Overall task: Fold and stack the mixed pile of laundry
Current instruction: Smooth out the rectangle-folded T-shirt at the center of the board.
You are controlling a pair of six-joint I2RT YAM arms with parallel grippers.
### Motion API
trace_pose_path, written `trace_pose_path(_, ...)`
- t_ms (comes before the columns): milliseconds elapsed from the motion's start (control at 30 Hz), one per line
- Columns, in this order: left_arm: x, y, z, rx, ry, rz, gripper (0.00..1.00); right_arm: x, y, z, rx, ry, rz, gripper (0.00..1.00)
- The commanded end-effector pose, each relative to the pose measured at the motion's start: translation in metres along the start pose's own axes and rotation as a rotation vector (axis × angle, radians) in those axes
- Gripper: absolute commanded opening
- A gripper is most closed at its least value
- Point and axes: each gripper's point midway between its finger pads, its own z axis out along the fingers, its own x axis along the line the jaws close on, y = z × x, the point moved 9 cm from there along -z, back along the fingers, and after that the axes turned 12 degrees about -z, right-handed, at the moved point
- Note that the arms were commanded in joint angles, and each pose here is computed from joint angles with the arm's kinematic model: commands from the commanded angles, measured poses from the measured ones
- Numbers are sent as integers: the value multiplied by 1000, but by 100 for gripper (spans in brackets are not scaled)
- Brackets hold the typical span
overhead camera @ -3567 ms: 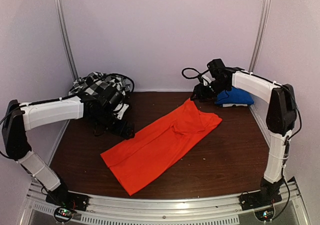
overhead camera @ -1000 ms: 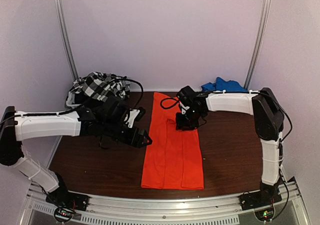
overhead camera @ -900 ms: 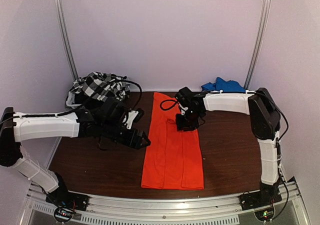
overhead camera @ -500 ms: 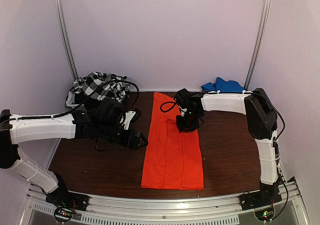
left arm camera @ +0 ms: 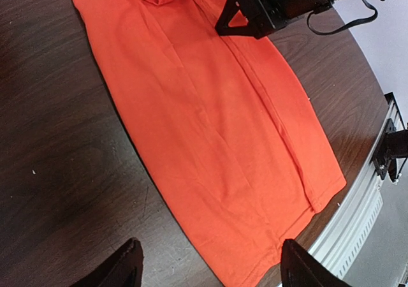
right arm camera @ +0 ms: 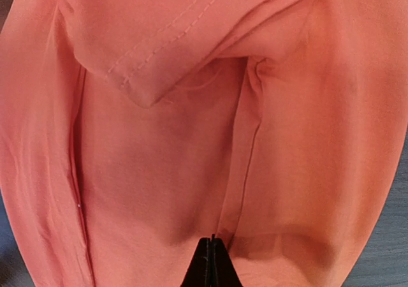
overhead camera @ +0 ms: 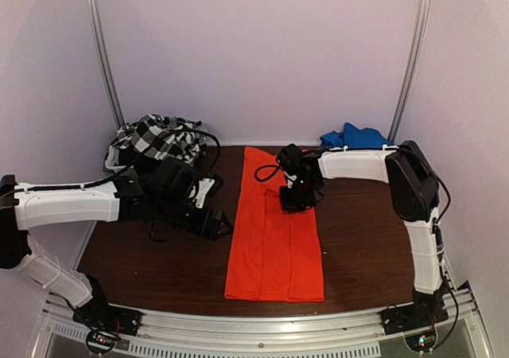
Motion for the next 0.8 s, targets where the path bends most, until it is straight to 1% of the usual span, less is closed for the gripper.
trace_pose_path(0, -2, 3, -5, -36, -9, 10, 75, 8, 10, -18, -57, 29, 14, 0)
trace_pose_path(233, -1, 2, -7, -38, -10, 4, 75, 5, 7, -19, -44, 9, 12, 0)
trace_pose_path(267, -1, 2, -7, -36, -9, 3, 75, 4, 7, -21, -45, -2, 11, 8)
trace_pose_path(300, -1, 1, -7, -35, -8, 1, 76, 3, 7, -23, -53, -12, 13, 21)
trace_pose_path(333, 0, 1, -7, -34, -7, 1, 76, 2, 6, -25, -59, -19, 17, 24)
trace_pose_path(467, 1, -1, -5, -26, -9, -5, 76, -1, 5, -26, -64, -41, 13, 24)
trace_pose_path(767, 2, -2, 0, -12, -8, -11, 76, -2, 3, -14, -38, -48, 2, 24)
